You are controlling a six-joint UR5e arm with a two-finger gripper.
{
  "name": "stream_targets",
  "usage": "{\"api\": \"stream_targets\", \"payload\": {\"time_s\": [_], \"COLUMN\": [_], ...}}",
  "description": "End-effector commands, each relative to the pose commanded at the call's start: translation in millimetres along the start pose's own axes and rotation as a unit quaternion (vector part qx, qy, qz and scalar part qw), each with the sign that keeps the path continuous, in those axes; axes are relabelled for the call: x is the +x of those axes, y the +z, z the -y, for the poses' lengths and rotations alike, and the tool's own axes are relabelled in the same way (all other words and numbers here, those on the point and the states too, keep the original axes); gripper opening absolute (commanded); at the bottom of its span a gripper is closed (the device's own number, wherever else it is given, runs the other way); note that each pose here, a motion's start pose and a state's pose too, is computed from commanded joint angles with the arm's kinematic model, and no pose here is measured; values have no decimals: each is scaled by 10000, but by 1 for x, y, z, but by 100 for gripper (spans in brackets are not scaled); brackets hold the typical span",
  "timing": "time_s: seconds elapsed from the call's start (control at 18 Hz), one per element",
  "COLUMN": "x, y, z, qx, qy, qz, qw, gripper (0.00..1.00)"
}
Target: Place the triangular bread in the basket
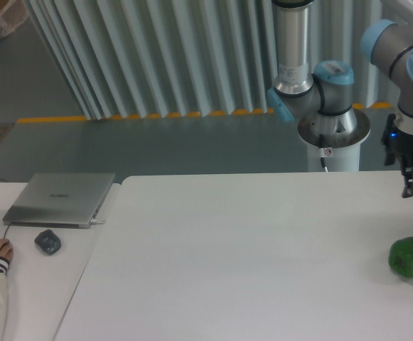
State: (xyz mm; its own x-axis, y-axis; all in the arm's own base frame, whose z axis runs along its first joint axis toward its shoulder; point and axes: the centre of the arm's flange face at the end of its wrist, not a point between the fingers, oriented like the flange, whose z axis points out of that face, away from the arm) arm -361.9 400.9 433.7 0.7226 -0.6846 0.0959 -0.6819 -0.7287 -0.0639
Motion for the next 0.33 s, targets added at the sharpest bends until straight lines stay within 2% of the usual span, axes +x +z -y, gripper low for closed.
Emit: {"api": "stream_targets", "payload": {"time_s": [0.33], "x": [2], "y": [5], "z": [8], "qx": [-191], "qy": [53], "qz": [-44], "qw": [9998], "gripper": [100]}}
